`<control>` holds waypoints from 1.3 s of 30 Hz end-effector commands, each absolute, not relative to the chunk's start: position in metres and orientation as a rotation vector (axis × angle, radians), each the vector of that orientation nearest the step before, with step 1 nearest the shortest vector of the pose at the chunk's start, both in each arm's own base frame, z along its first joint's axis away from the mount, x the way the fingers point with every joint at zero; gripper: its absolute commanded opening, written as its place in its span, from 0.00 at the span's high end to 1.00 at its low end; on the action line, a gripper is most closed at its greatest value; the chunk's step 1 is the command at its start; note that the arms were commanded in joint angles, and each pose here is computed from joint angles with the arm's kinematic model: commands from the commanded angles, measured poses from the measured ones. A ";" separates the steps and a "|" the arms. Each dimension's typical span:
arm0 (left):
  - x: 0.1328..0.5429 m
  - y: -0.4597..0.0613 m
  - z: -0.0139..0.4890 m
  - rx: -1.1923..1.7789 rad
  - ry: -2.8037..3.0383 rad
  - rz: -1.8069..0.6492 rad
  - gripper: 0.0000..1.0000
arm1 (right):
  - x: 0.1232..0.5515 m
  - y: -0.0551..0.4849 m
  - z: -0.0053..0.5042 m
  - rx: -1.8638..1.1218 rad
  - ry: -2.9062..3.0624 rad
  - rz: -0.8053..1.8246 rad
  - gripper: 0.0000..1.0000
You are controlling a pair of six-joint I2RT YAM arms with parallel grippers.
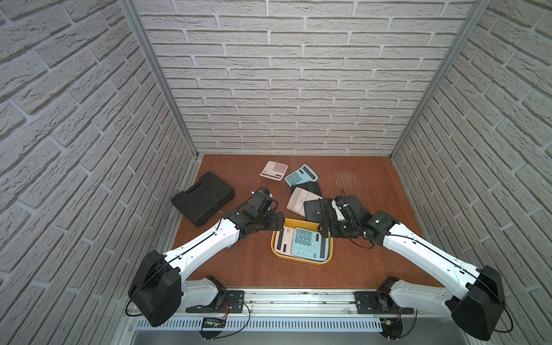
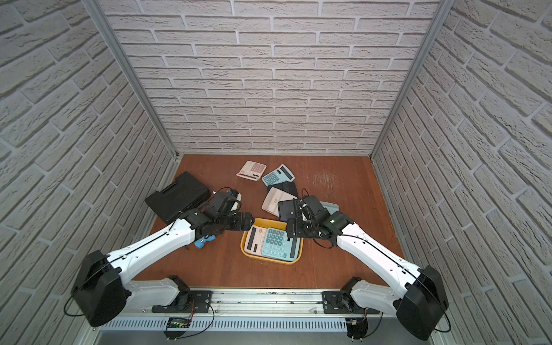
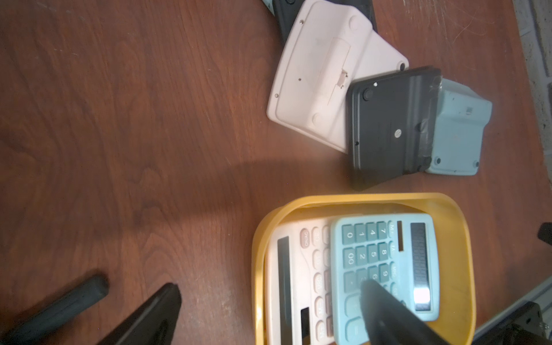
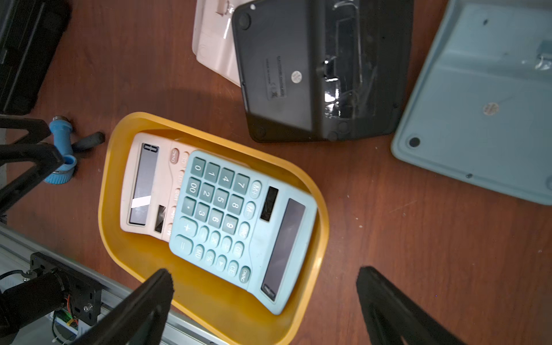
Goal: Put the calculator in the storage box
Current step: Place the calculator in the storage box, then pick up the calculator from the center of the board.
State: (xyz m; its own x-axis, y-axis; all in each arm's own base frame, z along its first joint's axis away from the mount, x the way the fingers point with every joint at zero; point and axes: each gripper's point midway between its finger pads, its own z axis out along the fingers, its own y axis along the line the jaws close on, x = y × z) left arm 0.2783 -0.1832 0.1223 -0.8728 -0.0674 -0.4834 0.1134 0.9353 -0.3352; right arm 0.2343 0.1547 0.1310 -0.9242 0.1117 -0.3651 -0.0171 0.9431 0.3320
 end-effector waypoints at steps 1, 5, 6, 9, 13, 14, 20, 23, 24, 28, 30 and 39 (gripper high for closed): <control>0.285 -0.190 0.128 0.051 2.557 -0.511 0.02 | 0.240 0.153 0.132 0.091 2.665 0.608 0.00; 0.299 -0.197 0.138 0.081 2.550 -0.499 0.02 | 0.253 0.145 0.128 0.146 2.628 0.704 0.00; 0.304 -0.202 0.141 0.092 2.549 -0.513 0.02 | 0.258 0.143 0.127 0.157 2.621 0.715 0.00; 0.317 -0.218 0.146 0.119 2.549 -0.562 0.02 | 0.275 0.138 0.122 0.194 2.606 0.764 0.01; 0.333 -0.239 0.144 0.151 2.559 -0.630 0.02 | 0.296 0.141 0.117 0.234 2.602 0.913 0.05; 0.335 -0.244 0.144 0.158 2.561 -0.644 0.02 | 0.299 0.142 0.115 0.246 2.605 0.939 0.07; 0.349 -0.254 0.135 0.159 2.572 -0.662 0.02 | 0.308 0.152 0.094 0.347 2.606 1.068 0.06; 0.351 -0.256 0.130 0.149 2.572 -0.670 0.02 | 0.312 0.157 0.083 0.413 2.585 1.135 0.05; 0.351 -0.256 0.129 0.149 2.571 -0.671 0.02 | 0.314 0.157 0.079 0.435 2.584 1.140 0.05; 0.356 -0.258 0.130 0.155 2.568 -0.669 0.02 | 0.317 0.157 0.063 0.515 2.581 1.142 0.00; 0.360 -0.259 0.131 0.155 2.565 -0.667 0.02 | 0.317 0.159 0.056 0.540 2.580 1.142 0.00; 0.361 -0.259 0.132 0.149 2.564 -0.674 0.02 | 0.343 0.166 0.040 0.628 2.507 1.140 0.00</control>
State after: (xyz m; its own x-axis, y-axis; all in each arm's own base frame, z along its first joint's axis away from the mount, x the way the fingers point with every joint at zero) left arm 0.3544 -0.2568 0.1233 -0.8924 -0.0107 -0.4511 0.2035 0.8828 -0.4234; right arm 0.3294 0.1678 0.0479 -0.8851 0.4577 -0.0842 0.2356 0.5968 0.7670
